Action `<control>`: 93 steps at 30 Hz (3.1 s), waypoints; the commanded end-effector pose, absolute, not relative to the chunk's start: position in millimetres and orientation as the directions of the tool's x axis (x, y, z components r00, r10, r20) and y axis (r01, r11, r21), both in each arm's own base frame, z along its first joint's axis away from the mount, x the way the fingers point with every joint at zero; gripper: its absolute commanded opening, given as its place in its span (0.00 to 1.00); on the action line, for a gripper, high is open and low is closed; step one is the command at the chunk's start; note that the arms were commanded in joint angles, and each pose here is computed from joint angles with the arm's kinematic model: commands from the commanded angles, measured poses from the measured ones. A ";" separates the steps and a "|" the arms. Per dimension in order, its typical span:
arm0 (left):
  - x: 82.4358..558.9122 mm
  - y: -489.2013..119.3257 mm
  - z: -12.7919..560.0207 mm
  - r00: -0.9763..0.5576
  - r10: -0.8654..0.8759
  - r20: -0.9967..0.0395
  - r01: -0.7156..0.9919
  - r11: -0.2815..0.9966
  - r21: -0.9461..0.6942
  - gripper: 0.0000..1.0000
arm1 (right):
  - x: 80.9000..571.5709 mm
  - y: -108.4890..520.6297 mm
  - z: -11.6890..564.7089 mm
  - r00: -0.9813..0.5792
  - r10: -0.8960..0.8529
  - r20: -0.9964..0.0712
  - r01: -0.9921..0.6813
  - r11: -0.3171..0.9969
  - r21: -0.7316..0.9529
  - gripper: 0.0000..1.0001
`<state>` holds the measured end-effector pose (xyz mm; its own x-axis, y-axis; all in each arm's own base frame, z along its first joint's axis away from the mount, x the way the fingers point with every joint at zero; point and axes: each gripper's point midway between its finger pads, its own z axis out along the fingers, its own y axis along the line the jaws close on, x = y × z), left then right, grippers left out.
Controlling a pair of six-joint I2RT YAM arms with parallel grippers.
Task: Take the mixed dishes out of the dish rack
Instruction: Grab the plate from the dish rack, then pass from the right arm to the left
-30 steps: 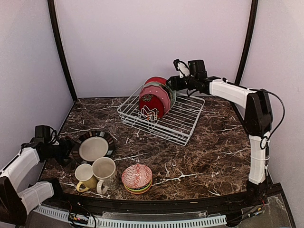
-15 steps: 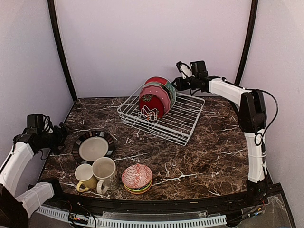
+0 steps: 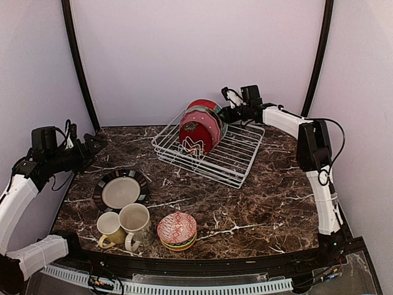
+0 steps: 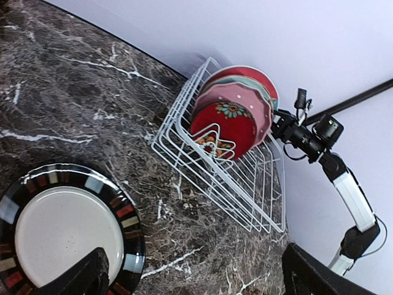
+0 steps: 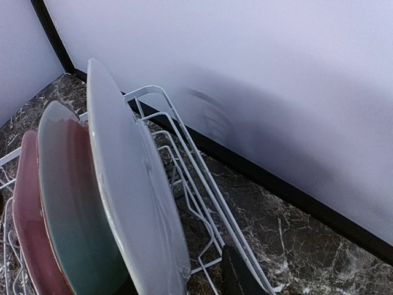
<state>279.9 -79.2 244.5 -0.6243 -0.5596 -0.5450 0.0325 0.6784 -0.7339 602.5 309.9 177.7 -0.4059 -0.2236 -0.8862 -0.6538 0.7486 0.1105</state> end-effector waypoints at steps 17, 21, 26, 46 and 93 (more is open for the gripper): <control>280.3 -136.0 254.0 -0.699 -0.431 -0.570 0.205 0.643 -0.738 0.96 | 580.6 311.2 280.6 -0.204 -0.247 -0.947 -0.723 0.690 -0.025 0.00; 275.4 -135.1 251.3 -0.704 -0.436 -0.560 0.194 0.641 -0.742 0.95 | 572.9 294.9 321.2 -0.159 -0.244 -0.957 -0.672 0.737 -0.077 0.00; 271.5 -134.0 247.5 -0.702 -0.446 -0.554 0.184 0.639 -0.747 0.95 | 562.0 269.2 358.7 -0.133 -0.248 -0.960 -0.581 0.804 -0.128 0.00; 277.1 -163.8 256.9 -0.741 -0.431 -0.515 0.256 0.528 -0.810 0.95 | 459.3 210.4 384.7 -0.366 0.345 -0.864 -0.391 0.785 0.480 0.00; 315.0 -262.7 245.8 -0.812 -0.354 -0.464 0.281 0.460 -0.842 0.32 | 333.6 398.5 330.7 -0.821 0.223 -0.526 -0.528 0.054 0.847 0.00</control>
